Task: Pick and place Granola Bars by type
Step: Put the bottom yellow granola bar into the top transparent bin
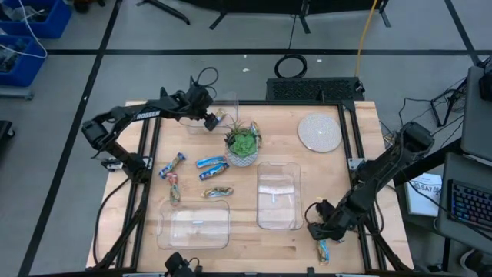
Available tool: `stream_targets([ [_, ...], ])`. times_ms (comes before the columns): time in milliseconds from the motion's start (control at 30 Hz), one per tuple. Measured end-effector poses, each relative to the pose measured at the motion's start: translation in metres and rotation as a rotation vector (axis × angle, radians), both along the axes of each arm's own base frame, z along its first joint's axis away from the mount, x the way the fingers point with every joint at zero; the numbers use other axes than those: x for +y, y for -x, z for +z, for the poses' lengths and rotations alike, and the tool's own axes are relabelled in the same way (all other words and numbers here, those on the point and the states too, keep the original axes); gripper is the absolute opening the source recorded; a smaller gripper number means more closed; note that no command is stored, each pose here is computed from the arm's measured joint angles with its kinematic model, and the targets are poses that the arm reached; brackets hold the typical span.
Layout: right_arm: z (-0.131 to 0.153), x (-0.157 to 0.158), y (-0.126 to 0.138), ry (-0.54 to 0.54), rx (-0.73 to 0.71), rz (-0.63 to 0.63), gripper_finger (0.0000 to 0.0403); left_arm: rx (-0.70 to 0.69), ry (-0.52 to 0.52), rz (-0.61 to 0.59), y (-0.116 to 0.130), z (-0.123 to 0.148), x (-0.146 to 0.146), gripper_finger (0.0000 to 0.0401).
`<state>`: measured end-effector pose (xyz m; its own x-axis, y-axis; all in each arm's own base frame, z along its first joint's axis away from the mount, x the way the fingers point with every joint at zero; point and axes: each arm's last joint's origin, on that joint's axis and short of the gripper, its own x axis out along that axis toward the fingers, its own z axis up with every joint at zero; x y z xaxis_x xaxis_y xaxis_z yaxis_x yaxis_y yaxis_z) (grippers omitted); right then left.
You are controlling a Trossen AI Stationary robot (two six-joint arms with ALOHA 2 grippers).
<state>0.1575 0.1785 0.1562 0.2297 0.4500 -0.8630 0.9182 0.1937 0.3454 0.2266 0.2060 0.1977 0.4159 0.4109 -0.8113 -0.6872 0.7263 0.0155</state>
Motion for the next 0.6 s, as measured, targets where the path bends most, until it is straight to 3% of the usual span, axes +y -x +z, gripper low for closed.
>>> stream_targets([
  [367, -0.030, 0.006, -0.016, 0.025, 0.043, -0.022, 0.0165, -0.063, -0.059, -0.001, 0.007, 0.025, -0.007, 0.0287],
  [433, -0.030, 0.004, -0.017, 0.021, 0.060, -0.022, 0.0137, -0.090, -0.080, 0.002, 0.011, 0.035, -0.010, 0.0286],
  [600, -0.027, 0.000, -0.020, 0.020, 0.028, 0.036, 0.0022, -0.190, -0.111, 0.037, 0.023, 0.063, -0.021, 0.0276],
])
